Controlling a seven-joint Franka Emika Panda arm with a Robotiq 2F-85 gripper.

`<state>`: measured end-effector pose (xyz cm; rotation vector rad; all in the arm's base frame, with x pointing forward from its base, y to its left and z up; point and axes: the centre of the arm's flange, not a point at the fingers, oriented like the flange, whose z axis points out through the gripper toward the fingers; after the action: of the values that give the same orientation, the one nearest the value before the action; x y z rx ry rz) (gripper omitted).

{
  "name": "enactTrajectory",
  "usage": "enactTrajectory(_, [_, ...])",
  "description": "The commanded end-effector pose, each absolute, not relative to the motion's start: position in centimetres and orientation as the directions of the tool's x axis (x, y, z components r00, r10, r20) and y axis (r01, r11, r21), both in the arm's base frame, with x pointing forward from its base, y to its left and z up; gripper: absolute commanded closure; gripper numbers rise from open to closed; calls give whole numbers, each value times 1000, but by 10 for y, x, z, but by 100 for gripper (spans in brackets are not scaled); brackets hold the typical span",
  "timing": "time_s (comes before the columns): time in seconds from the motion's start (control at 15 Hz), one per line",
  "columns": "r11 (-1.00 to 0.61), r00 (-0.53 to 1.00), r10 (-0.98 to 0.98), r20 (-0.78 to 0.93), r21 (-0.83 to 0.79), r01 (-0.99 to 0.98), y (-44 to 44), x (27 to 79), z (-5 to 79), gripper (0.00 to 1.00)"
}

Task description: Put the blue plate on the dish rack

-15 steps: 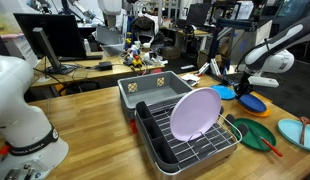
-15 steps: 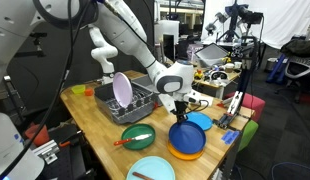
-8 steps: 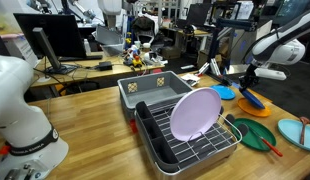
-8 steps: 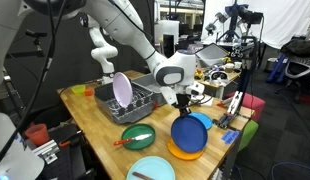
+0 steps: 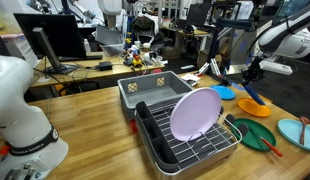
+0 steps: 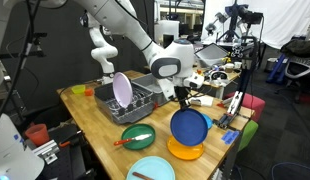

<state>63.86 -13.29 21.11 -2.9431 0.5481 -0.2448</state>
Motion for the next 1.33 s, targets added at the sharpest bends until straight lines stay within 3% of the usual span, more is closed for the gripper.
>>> enactTrajectory(0.0, [-914,904,-386,187,-210,-347,-129,616,237,98])
enactTrajectory(0.73, [-882,879,-327,346,-446,-153,-48,582,335,98])
enactTrajectory(1.27, [-823,792,-415,447,-555,-118,-17,560,364,98])
